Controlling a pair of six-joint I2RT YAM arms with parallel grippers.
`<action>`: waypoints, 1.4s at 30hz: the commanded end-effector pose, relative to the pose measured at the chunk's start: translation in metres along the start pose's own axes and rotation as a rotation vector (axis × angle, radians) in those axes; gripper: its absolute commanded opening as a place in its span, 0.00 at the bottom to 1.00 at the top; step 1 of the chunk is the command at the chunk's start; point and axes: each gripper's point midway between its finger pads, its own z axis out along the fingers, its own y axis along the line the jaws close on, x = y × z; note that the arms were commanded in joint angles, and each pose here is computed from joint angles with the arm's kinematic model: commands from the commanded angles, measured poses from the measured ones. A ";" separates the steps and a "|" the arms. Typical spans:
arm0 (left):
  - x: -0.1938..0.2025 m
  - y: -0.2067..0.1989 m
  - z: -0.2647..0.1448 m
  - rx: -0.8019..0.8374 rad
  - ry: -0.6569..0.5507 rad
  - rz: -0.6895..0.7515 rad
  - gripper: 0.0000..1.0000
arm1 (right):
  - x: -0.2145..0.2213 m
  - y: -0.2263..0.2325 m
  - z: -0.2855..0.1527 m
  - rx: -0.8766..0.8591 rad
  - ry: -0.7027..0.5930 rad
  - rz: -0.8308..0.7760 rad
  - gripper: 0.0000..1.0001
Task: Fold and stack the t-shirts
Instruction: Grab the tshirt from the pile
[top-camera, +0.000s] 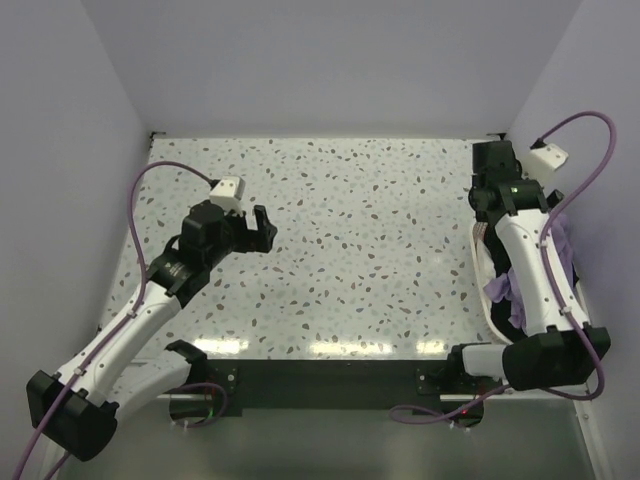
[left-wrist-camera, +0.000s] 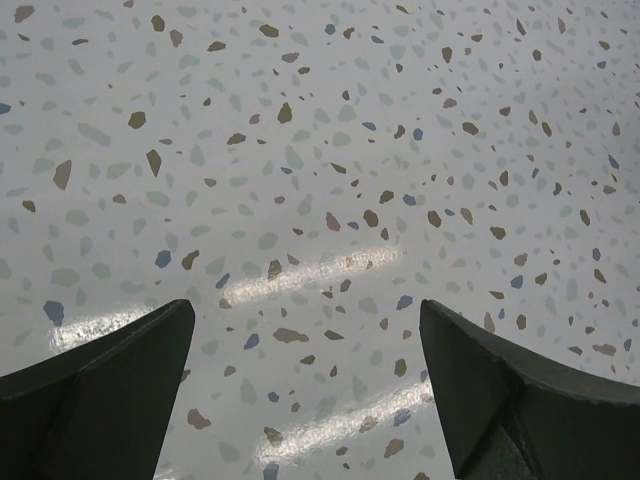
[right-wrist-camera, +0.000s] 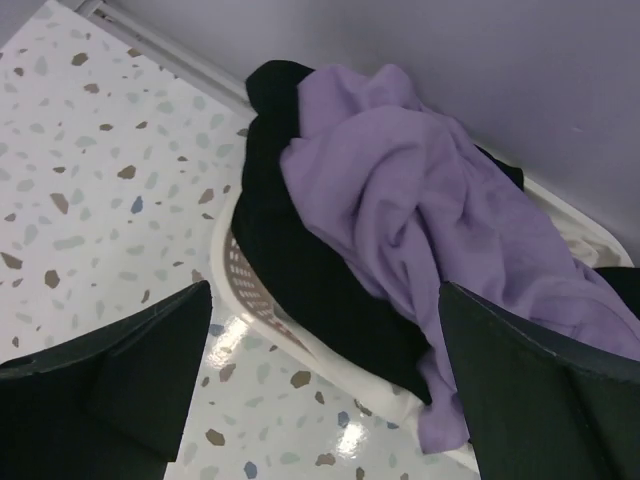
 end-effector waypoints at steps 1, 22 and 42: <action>-0.020 -0.011 -0.004 0.048 -0.044 -0.003 1.00 | 0.001 -0.047 -0.007 0.119 -0.031 0.057 0.99; -0.006 -0.020 0.003 0.090 0.006 -0.006 1.00 | 0.079 -0.134 0.022 0.390 0.018 -0.012 0.94; -0.006 -0.024 0.003 0.108 0.012 -0.005 1.00 | -0.008 -0.096 -0.031 -0.066 0.025 0.243 0.00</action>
